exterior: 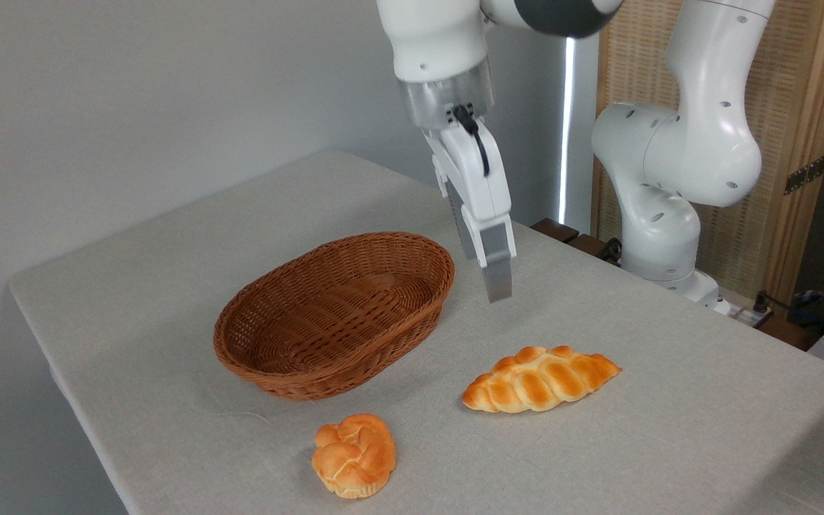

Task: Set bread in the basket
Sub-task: 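Lower the gripper onto the middle of the long braided roll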

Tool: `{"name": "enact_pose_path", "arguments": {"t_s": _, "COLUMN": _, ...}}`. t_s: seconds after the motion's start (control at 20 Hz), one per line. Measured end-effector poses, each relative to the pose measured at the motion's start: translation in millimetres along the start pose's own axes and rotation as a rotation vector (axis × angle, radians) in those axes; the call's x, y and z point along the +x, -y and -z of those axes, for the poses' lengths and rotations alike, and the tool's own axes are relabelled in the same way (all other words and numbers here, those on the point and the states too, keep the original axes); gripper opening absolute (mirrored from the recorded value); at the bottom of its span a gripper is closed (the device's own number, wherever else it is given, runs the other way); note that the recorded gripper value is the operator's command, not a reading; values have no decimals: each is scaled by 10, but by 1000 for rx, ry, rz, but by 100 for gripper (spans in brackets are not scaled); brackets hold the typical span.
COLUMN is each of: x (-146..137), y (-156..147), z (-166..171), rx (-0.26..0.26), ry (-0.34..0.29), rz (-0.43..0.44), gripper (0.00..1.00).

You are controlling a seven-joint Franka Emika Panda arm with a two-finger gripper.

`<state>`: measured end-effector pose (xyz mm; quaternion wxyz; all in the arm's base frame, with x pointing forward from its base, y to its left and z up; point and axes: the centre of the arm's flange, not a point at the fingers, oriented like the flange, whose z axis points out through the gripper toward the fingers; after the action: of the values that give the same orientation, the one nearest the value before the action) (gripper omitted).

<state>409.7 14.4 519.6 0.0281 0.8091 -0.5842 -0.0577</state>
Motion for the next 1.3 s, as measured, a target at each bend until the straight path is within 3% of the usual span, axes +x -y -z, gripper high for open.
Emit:
{"name": "enact_pose_path", "arguments": {"t_s": 0.85, "x": -143, "y": 94, "z": -716, "rx": 24, "ry": 192, "rz": -58, "gripper": 100}}
{"name": "enact_pose_path", "arguments": {"t_s": 1.3, "x": -184, "y": 162, "z": -1026, "rx": 57, "ry": 171, "rz": -67, "gripper": 100}}
